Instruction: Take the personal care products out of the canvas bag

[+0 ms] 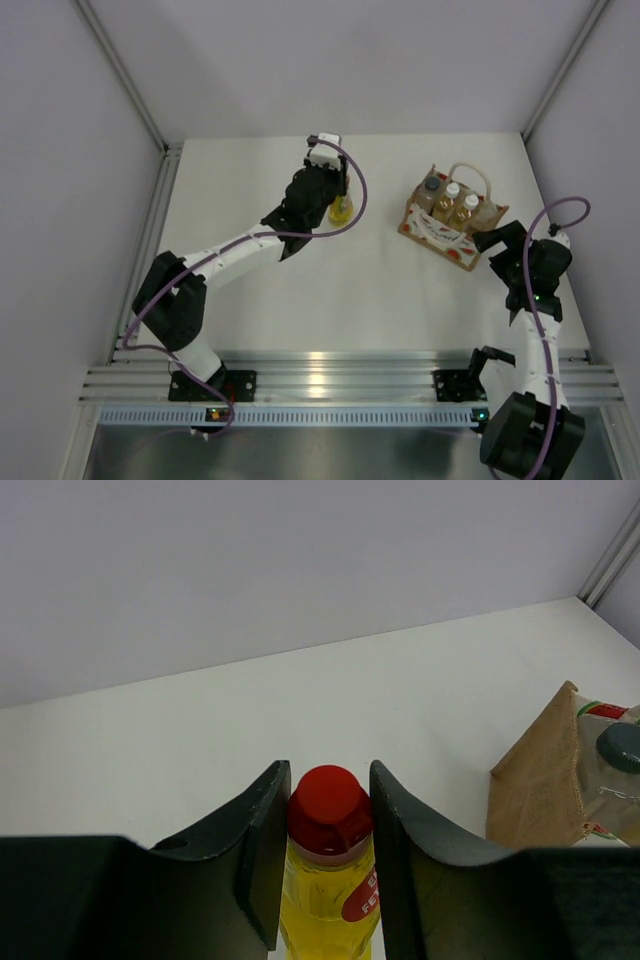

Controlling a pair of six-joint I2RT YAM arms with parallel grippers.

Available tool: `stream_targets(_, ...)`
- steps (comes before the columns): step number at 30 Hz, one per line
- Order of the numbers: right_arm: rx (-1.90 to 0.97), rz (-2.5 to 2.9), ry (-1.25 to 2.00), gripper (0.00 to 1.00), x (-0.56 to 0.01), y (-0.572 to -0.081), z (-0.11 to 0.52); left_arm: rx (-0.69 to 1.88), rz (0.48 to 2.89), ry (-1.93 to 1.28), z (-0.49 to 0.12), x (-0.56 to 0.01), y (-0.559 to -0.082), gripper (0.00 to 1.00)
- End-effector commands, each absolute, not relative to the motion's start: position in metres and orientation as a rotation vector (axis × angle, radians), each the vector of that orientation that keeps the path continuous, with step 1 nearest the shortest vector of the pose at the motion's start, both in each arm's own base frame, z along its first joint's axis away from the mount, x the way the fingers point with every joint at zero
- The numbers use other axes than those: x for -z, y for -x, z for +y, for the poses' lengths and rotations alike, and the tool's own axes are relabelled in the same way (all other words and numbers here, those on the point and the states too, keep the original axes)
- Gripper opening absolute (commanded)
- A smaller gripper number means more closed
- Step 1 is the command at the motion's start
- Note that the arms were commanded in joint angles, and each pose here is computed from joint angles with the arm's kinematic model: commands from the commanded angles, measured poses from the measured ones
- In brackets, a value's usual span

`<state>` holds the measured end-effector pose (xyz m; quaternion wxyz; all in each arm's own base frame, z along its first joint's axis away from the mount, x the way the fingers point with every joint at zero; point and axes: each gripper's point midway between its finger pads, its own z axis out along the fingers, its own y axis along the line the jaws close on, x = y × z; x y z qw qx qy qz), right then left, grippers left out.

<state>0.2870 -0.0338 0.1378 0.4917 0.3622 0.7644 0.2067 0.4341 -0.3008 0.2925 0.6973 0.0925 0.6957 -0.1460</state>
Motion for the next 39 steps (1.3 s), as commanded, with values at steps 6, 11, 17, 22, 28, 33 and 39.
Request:
stream_targets(6,-0.476,1.842,-0.812,0.99,-0.162,-0.287,-0.038,0.468,1.315,-0.054,-0.306,-0.347,-0.435,0.0)
stream_targets(11,-0.477,1.862,-0.825,1.0,-0.154,-0.287,-0.038,0.428,1.356,-0.079,-0.312,-0.321,-0.438,0.0)
stream_targets(17,-0.473,1.861,-0.826,0.99,-0.153,-0.287,-0.038,0.401,1.388,-0.113,-0.323,-0.299,-0.435,0.0)
stream_targets(22,-0.46,1.864,-0.832,0.99,-0.15,-0.284,-0.039,0.358,1.426,-0.149,-0.335,-0.286,-0.436,0.36)
stream_targets(28,-0.458,1.874,-0.845,0.99,-0.144,-0.283,-0.039,0.372,1.438,-0.153,-0.337,-0.286,-0.431,0.66)
stream_targets(33,-0.47,1.89,-0.87,0.99,-0.134,-0.282,-0.038,0.408,1.411,-0.145,-0.34,-0.321,-0.418,0.97)
stream_targets(39,-0.494,1.862,-0.899,1.0,-0.127,-0.279,-0.035,0.589,1.412,-0.233,-0.406,-0.386,-0.381,0.98)
